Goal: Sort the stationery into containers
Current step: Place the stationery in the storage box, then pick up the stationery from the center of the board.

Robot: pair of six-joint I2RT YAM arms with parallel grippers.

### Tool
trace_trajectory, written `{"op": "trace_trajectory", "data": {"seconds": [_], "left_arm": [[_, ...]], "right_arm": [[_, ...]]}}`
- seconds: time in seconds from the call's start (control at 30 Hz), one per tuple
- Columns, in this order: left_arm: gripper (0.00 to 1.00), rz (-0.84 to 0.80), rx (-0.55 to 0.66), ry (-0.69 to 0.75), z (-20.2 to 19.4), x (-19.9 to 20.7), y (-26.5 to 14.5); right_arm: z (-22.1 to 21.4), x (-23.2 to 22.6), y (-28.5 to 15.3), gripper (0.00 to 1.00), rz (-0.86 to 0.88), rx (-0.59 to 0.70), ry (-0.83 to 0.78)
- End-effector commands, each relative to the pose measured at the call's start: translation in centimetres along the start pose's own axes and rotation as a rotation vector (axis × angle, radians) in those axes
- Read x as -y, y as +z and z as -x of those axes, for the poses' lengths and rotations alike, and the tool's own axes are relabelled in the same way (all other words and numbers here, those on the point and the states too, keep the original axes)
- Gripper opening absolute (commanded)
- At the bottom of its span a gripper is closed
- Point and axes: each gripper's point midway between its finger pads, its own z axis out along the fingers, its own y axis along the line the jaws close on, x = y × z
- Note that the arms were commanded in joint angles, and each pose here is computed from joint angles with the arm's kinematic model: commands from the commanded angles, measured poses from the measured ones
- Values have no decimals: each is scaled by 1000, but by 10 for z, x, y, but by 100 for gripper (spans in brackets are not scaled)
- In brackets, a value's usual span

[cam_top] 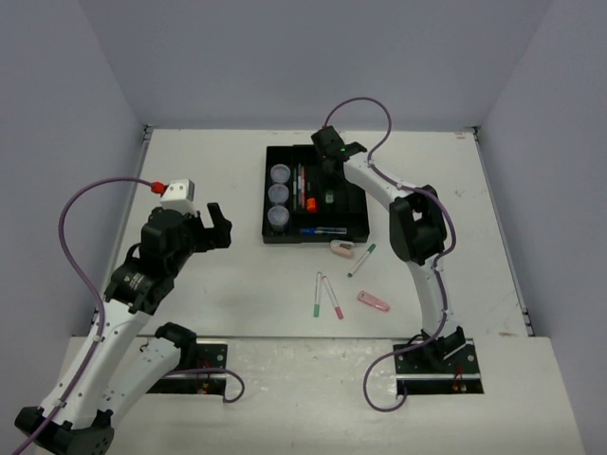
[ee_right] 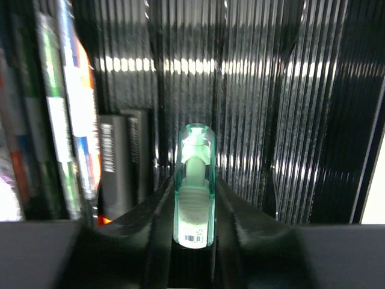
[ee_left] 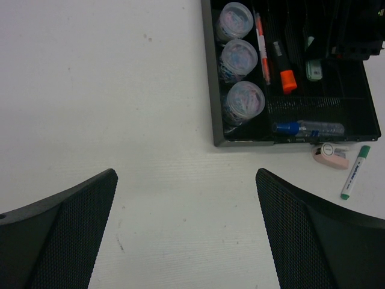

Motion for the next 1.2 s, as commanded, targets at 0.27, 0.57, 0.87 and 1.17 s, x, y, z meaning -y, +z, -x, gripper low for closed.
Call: {"op": "trace_trajectory", "data": {"seconds": [0.27, 0.57, 0.87, 1.17], "left_arm": [[100, 1, 20, 20, 4, -1, 5], [100, -7, 29, 18, 6, 0, 3], [100, -37, 40, 19, 8, 5, 0], [100, -70, 51, 21, 9, 10, -4]], "right_arm": [[22, 0, -71, 56, 75, 79, 3], [-81, 31, -168, 77, 301, -36, -287], [-209, 61, -167, 99, 85, -310, -664], [-248, 77, -182, 96, 153, -395, -736]]}}
